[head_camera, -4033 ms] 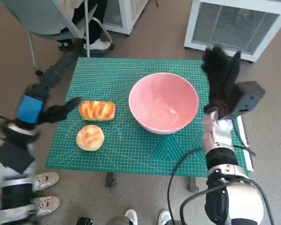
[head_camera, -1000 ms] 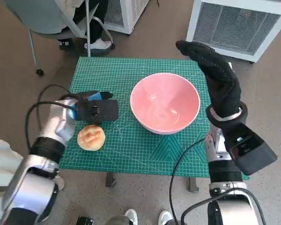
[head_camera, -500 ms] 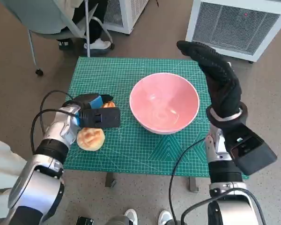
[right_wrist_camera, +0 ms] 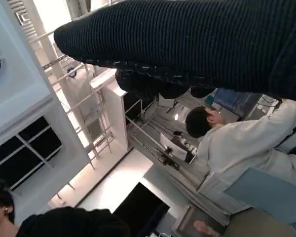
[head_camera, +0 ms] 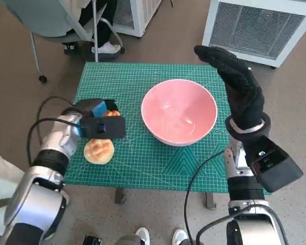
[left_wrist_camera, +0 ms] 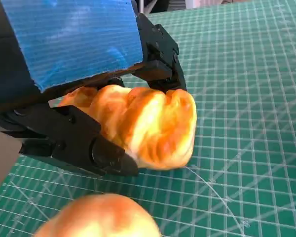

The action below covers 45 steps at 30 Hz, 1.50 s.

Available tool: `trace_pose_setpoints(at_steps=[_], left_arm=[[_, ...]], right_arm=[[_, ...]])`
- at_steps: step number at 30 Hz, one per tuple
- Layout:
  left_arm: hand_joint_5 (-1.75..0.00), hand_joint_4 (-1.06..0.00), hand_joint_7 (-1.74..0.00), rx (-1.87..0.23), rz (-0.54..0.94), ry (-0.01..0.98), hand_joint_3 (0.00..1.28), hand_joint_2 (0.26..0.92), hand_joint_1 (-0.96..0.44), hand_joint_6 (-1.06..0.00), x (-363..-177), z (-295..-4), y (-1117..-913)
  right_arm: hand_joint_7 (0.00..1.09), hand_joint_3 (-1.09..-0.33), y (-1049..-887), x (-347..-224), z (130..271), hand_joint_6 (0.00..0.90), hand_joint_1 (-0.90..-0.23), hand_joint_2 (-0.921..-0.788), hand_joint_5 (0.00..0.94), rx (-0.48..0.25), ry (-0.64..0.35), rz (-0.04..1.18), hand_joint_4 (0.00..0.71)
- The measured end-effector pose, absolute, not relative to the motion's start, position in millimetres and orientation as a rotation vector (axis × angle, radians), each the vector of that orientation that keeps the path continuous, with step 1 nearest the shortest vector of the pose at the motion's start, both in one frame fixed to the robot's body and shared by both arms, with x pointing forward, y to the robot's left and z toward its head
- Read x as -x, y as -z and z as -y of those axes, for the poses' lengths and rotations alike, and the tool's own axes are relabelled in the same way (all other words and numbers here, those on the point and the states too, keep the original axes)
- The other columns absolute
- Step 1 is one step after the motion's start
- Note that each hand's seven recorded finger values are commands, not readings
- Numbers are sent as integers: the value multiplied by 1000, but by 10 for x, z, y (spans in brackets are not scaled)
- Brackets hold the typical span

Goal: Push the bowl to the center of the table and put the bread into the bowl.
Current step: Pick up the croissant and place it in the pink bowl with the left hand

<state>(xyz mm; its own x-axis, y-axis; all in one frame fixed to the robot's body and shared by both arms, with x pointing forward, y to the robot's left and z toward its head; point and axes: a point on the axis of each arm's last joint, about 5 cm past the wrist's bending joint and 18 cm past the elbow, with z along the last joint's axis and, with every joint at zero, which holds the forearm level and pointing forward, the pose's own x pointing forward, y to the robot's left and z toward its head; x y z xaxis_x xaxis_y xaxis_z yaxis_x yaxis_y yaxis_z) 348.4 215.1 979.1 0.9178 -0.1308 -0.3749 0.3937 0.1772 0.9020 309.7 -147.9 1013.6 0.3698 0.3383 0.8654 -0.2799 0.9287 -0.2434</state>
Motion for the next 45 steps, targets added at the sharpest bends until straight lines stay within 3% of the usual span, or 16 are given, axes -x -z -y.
trace_pose_setpoints(at_steps=[8, 16, 21, 30, 42, 44, 45], left_arm=[[-1142, -709, -1183, -1288, -8, 326, 65, 919, 1, -616, -3521, -2069, -10259], [-1082, -708, -1250, -1254, 295, 299, 67, 920, 1, -607, -3430, -1795, -10743], [-1078, -707, -1255, -1236, 432, 300, 68, 920, 1, -607, -3367, -1616, -10918], [-1074, -715, -1257, -1193, 589, 418, 67, 920, 1, -599, -3402, -1234, -10870], [-1112, -687, -1265, -1206, 487, 545, 83, 920, 0, -588, -3520, -936, -10677], [-1150, -663, -1268, -1204, 465, 562, 100, 920, -1, -574, -3532, -912, -10643], [-1215, -608, -1331, -1203, 452, 573, 157, 921, -1, -500, -3538, -903, -10625]], right_arm=[[773, -788, -10135, -3097, 1477, -1, -597, -921, 109, 55, -395, 1121, 291], [773, -786, -10134, -3098, 1483, -1, -600, -921, 113, 47, -391, 1120, 289], [773, -786, -10133, -3099, 1484, -1, -601, -921, 115, 46, -391, 1118, 288], [752, -776, -10138, -3097, 1503, -1, -612, -921, 121, 52, -393, 1117, 287], [736, -774, -10108, -3084, 1551, -1, -614, -921, 124, 67, -390, 1109, 285], [735, -779, -10109, -3082, 1557, -1, -611, -921, 125, 71, -388, 1112, 285], [734, -780, -10110, -3081, 1560, -1, -611, -921, 125, 73, -387, 1114, 286]])
